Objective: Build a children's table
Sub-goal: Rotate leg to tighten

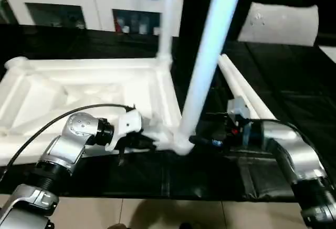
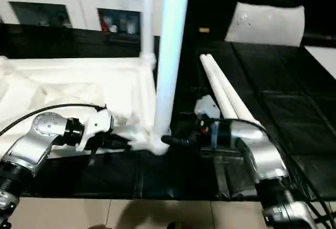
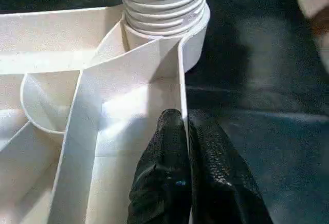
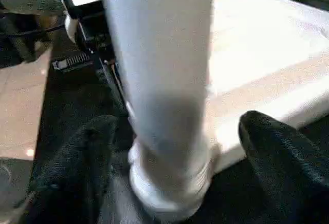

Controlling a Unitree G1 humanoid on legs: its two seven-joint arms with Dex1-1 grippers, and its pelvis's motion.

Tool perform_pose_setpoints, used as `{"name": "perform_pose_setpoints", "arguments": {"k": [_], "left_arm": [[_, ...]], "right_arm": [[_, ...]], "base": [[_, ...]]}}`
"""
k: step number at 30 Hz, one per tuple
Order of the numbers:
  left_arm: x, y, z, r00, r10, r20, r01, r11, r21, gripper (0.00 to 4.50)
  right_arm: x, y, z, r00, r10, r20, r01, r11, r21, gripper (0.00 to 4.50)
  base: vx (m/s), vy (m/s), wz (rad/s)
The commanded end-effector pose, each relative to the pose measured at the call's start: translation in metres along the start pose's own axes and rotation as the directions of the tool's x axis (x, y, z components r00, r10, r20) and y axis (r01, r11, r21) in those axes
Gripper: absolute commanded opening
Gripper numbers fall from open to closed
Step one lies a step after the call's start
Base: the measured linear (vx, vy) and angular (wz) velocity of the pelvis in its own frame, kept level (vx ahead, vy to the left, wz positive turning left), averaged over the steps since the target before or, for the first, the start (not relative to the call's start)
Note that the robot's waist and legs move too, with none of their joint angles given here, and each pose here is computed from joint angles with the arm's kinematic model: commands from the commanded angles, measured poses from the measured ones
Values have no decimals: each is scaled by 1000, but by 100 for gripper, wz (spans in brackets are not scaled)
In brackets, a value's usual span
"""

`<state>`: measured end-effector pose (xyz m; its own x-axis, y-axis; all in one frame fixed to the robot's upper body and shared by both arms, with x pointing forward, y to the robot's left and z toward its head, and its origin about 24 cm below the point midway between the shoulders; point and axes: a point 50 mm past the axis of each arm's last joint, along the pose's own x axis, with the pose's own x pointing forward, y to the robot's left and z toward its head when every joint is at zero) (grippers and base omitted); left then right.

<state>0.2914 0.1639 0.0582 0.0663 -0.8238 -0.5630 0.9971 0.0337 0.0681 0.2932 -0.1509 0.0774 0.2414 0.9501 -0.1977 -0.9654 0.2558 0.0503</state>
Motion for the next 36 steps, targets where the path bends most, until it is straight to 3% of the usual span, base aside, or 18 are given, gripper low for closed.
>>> {"name": "perform_pose_setpoints", "arguments": {"k": [1,20,23,29,34,35,36], "left_arm": [[7,-7,-4,992,-114,-52,115,993,22,0],[9,-6,-1,984,-162,-69,165,985,52,0],[9,-6,-1,986,-151,-63,154,987,43,0],[16,4,0,1000,-3,-25,3,1000,-18,0],[25,18,12,983,181,38,-176,978,-113,0],[32,26,22,958,276,78,-260,950,-174,0],[33,27,24,955,287,81,-269,946,-180,0]], "right_arm": [[4,-1,0,999,46,-16,-47,999,-7,367],[15,4,-5,978,201,-60,-202,979,-11,202],[16,7,-8,977,208,-56,-208,978,-2,196],[18,18,-20,987,159,-24,-157,985,72,192],[28,19,-34,1000,-26,-14,28,984,173,192],[39,17,-39,989,-148,-17,148,971,188,192],[40,17,-39,987,-161,-18,162,968,193,192]], "base": [[0,0,0],[0,0,0],[0,0,0],[0,0,0],[-11,1,-1],[-58,7,-4],[-58,7,-4]]}}
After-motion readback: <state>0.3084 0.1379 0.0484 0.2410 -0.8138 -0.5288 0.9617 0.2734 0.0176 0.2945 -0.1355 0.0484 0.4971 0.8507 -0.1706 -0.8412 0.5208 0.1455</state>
